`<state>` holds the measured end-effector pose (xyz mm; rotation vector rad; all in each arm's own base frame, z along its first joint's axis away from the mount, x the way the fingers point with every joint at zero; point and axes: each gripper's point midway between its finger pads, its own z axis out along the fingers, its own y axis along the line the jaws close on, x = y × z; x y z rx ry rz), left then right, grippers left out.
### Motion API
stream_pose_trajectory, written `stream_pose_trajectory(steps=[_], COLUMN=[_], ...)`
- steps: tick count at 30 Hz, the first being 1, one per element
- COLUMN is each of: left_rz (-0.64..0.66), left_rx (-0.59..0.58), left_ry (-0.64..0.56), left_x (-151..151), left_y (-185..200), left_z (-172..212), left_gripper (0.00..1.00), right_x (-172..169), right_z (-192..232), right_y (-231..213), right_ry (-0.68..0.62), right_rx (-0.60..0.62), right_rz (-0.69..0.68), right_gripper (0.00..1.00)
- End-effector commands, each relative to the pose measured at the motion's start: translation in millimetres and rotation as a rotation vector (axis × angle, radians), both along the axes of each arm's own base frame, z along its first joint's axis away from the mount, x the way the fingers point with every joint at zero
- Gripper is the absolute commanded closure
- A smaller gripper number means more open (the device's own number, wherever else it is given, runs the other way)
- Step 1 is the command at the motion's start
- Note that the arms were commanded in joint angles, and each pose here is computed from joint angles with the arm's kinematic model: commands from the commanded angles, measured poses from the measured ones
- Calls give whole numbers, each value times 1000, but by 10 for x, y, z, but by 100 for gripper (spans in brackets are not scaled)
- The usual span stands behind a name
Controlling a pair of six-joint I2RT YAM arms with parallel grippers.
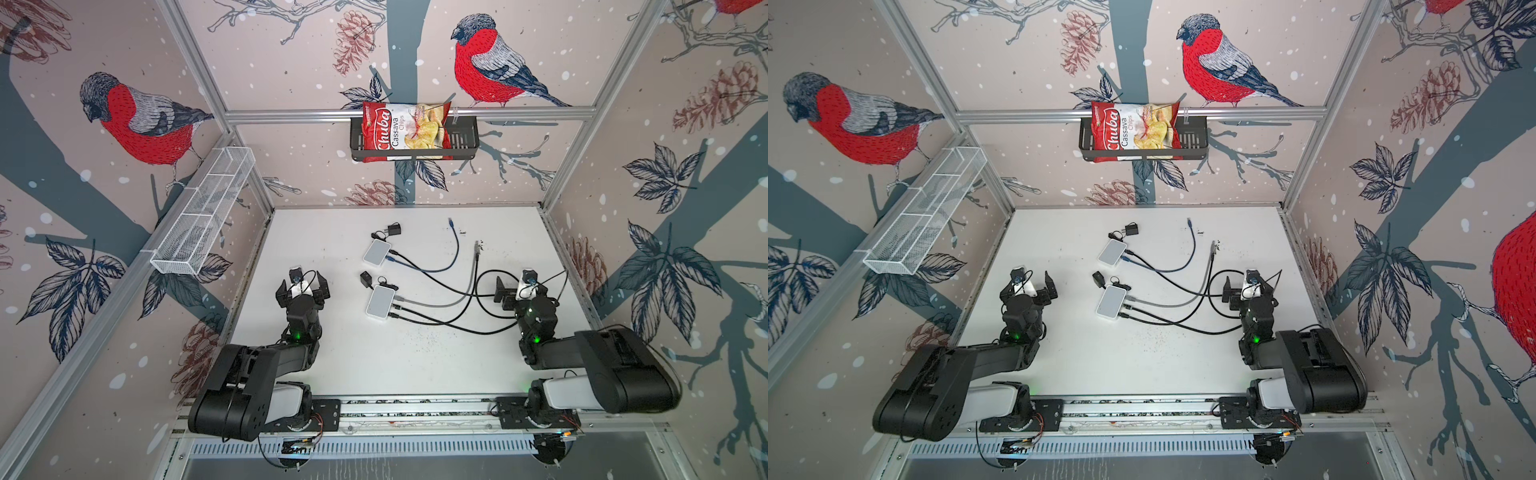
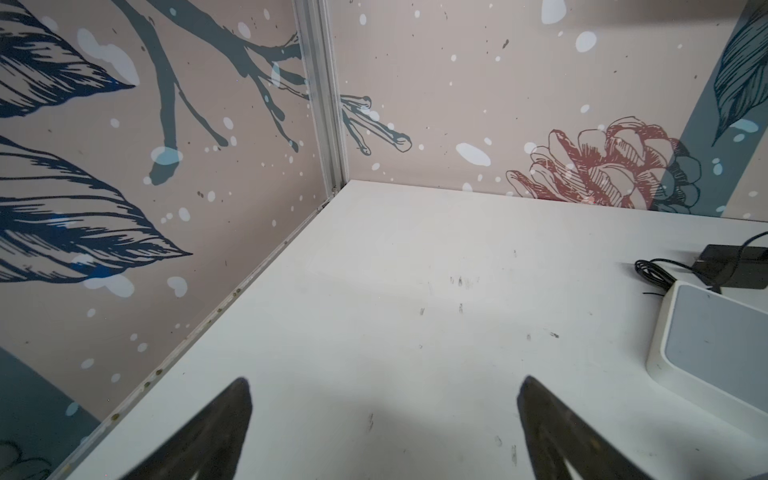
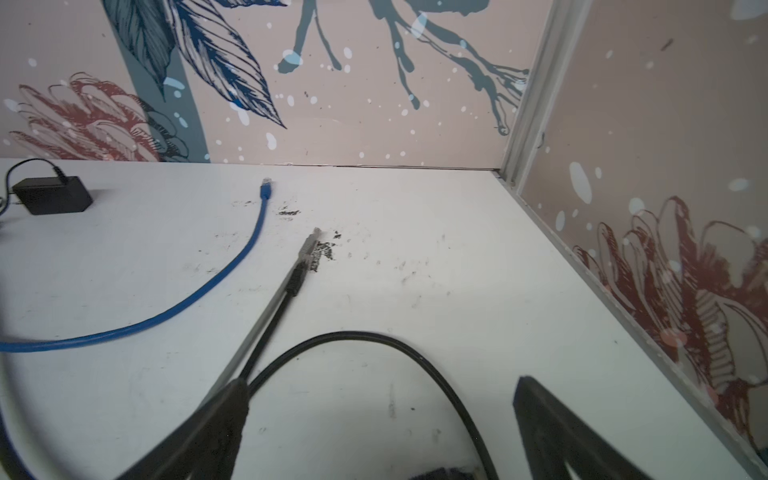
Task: Insert the plug into the switch port
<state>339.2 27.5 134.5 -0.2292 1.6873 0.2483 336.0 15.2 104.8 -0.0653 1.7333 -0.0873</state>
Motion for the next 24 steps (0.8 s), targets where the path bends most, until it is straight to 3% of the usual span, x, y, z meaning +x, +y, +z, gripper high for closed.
stream_pose_trajectory(steps=[1,3,7,9,12,24], left_rz=[-69,-99,-111,-116,-43,-69], left_rx=[-5,4,-25,-25,-68,-31], left_ry=[-98,-101,-135,-150,-44,-54], left_x=[88,106,93,123,241,299], left_y=[-92,-120,-45,-24,91,43], left_z=[234,234,138,87,-49,-35], left_gripper=[2,2,2,2,2,2], right_x=[80,262,393,390,389,399], right_z=[388,238,175,197,196,182], right_y=[-131,-156,-303,-307,-302,-298], right_ry=[-180,-55,-9,-23,-22,-14], right_rx=[58,75,142,141,142,135], right_rz=[-81,-89,-109,-110,-107,-112], right_gripper=[0,1,0,1,0,1])
